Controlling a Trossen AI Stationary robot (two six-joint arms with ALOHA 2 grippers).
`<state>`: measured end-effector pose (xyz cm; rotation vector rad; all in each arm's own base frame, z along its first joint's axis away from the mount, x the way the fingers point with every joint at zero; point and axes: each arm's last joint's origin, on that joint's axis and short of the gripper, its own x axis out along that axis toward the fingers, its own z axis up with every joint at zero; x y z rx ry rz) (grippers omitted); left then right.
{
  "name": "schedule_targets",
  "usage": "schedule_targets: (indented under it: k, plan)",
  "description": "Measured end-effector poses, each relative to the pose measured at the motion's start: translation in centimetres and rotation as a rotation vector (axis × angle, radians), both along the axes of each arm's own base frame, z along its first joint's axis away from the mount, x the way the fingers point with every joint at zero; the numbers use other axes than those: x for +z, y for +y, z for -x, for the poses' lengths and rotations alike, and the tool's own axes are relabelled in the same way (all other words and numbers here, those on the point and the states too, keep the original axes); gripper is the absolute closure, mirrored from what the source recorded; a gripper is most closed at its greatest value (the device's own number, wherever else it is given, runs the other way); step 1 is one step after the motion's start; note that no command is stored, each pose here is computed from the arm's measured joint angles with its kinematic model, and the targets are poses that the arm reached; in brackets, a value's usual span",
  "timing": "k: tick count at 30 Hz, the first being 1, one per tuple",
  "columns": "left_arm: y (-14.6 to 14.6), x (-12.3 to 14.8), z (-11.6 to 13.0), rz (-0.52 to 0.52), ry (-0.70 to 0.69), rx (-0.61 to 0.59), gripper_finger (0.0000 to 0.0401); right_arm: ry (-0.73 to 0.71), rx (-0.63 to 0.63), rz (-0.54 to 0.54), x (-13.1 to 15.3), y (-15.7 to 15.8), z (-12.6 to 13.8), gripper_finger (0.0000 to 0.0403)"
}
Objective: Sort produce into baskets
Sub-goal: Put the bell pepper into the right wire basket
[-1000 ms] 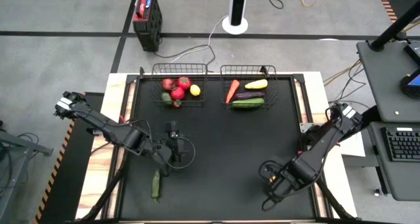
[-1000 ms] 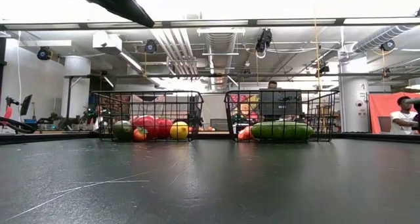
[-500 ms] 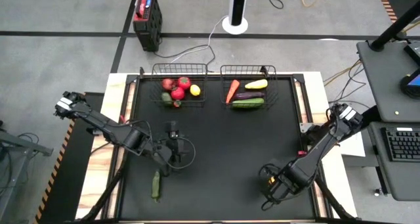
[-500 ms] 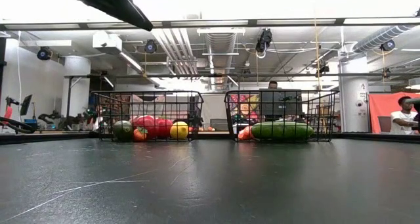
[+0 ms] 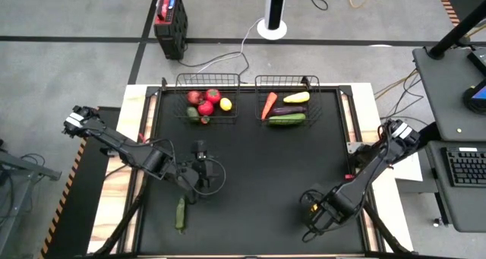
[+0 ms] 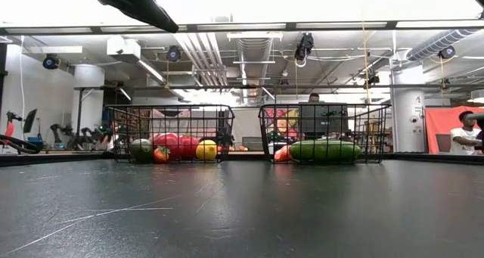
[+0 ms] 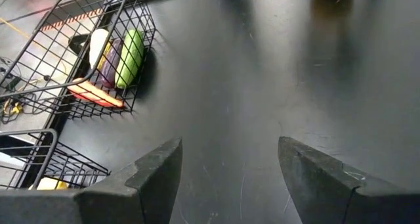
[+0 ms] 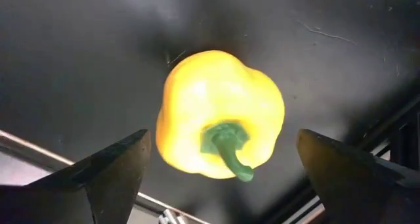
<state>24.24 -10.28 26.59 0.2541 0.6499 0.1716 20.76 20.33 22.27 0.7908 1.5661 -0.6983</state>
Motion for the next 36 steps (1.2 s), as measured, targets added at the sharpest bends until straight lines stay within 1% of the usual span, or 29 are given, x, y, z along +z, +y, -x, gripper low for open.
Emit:
schedule_targets:
  k: [7,16,21,26,33,36]
  plan:
    - [0.0,0.0,0.0,0.000,0.000,0.000,0.0168,0.006,0.000,0.007,-1.0,-0.2,0.2,0.0028]
    - [0.0,0.0,0.0,0.004,-0.007,0.000,0.0168,-0.060,0.000,-0.056,-3.8,-0.2,0.2,0.0028]
    - [0.0,-0.1,0.0,0.002,-0.004,0.000,0.0168,-0.064,-0.008,-0.059,-4.9,-0.5,0.5,0.0028]
    - [0.0,-0.1,0.0,0.005,-0.010,0.000,0.0168,-0.065,0.002,-0.060,-4.9,-0.4,0.5,0.0034]
    - [-0.1,0.0,-0.1,0.016,-0.020,0.004,0.0168,-0.112,0.029,-0.098,-3.5,0.0,-0.5,0.0080]
    - [-0.1,0.0,-0.1,0.033,-0.029,0.014,0.0168,-0.141,0.045,-0.110,-2.8,-0.2,-1.4,0.0084]
